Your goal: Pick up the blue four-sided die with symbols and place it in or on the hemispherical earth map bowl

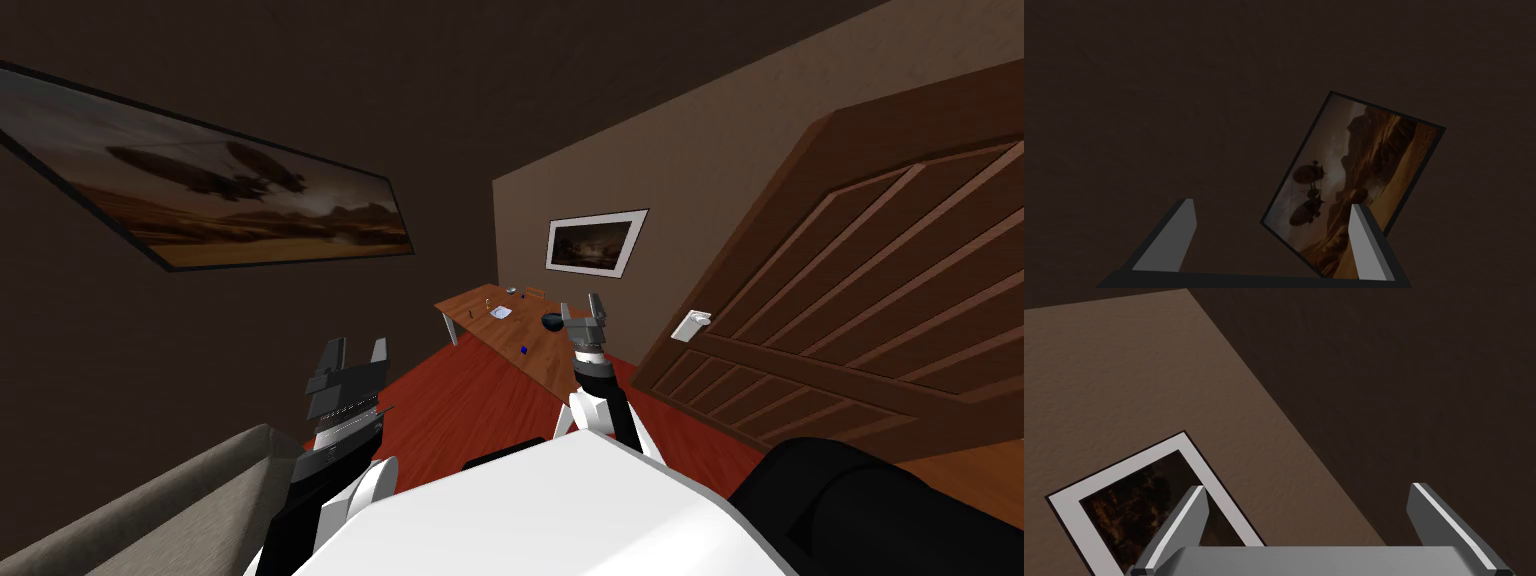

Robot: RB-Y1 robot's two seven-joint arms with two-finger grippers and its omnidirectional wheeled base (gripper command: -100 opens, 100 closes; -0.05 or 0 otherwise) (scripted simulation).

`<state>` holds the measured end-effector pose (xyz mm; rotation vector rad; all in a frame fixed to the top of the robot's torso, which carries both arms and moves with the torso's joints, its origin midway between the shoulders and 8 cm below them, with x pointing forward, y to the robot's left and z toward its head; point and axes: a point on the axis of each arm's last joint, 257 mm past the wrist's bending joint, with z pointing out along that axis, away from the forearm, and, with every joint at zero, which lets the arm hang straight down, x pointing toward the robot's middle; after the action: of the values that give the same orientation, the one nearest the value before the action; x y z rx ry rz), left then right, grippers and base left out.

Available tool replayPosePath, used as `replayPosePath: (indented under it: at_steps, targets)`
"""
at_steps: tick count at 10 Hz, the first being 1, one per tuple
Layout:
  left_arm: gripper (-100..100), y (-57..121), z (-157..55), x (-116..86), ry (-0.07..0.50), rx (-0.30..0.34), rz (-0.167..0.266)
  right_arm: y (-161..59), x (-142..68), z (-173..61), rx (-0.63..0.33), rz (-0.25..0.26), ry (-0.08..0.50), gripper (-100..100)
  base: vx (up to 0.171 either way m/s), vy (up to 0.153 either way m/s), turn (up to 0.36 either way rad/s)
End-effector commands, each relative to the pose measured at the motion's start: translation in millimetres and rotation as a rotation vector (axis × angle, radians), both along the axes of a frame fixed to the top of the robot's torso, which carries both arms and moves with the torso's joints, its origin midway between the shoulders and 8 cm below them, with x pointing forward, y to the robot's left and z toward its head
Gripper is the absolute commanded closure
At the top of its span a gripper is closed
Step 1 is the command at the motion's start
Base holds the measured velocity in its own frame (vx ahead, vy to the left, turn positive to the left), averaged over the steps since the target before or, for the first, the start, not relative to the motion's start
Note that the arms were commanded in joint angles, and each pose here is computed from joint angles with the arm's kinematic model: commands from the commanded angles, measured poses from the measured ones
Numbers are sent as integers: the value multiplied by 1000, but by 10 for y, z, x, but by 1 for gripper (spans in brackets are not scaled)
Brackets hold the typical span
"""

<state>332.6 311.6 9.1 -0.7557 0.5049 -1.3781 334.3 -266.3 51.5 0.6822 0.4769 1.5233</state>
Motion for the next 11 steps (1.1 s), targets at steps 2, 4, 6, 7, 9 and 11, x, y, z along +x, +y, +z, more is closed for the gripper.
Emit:
replayPosePath:
  at_steps: [2,4,6,7,9,11]
  targets:
    - [0,0,0,0,0,0,0,94,150,-97,-22,66,36,-100,-22,66,-76]
    - [0,0,0,0,0,0,0,148,302,-199,-17,118,71,-100,-35,102,-68]
    - [0,0,0,0,0,0,0,188,495,-334,7,173,118,-100,-38,115,-100]
    - [0,0,0,0,0,0,0,203,605,-413,25,202,145,-100,-42,131,-117]
    - [0,-1,0,0,0,0,0,224,842,-586,73,258,206,-100,-39,151,-126]
    - [0,-1,0,0,0,0,0,229,1098,-792,137,311,274,-100,-42,141,-132]
